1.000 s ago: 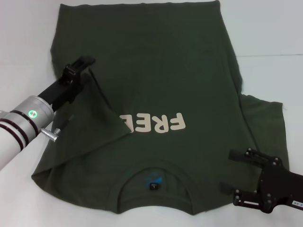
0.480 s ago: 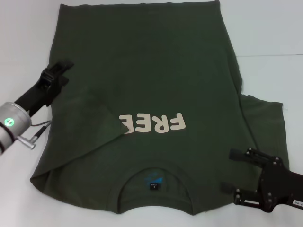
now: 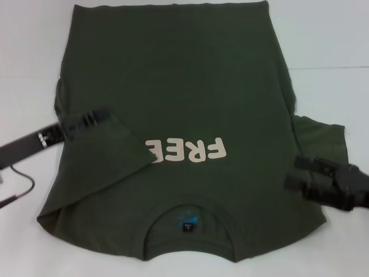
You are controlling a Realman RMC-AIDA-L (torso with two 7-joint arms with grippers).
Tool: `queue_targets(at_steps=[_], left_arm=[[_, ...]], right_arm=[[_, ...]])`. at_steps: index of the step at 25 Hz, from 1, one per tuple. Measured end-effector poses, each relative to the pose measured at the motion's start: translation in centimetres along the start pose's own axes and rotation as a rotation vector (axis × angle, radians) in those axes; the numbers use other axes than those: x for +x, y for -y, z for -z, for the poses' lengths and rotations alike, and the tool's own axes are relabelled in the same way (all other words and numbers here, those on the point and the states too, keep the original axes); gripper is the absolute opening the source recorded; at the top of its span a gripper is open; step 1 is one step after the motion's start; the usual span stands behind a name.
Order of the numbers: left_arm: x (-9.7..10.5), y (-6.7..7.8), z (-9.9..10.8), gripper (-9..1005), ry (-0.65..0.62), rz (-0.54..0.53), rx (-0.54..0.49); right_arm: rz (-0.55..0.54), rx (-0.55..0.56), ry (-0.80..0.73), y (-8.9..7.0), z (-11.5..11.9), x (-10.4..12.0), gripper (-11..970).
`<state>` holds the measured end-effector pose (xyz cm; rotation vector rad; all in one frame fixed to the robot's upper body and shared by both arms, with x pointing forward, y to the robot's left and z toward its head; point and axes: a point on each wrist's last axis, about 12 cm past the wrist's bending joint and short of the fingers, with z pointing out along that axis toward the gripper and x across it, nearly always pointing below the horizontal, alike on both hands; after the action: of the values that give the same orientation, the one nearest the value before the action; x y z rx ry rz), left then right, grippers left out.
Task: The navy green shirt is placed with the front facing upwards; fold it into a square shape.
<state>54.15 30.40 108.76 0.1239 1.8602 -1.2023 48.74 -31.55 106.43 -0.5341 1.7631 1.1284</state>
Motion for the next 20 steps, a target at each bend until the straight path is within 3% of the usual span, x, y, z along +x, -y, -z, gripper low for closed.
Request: queue_targets(at_steps=[3, 6, 12, 16, 20], left_arm=[[0.4, 1.0, 1.1, 622, -0.07, -0.184, 0.059], [1.1, 1.3, 2.2, 622, -0.095, -0.348, 0.055], [2.2, 2.0, 4.3, 654, -0.127, -0.614, 0.081], [2.8, 2.5, 5.3, 717, -0.113, -0.742, 0.098], [3.3, 2.5, 5.4, 792, -0.134, -0.783, 0.11]], right_arm=[[-0.089, 0.015, -0.051, 0.7, 0.0, -2.0, 883], [-0.207, 0.043, -0.121, 1.3, 0.3, -4.4, 883], [-0.477, 0.133, -0.255, 2.1, 1.4, -9.2, 884], [-0.627, 0.261, -0.346, 3.1, 2.3, -11.4, 884], [-0.705, 0.432, -0.419, 4.4, 3.3, -13.0, 883]])
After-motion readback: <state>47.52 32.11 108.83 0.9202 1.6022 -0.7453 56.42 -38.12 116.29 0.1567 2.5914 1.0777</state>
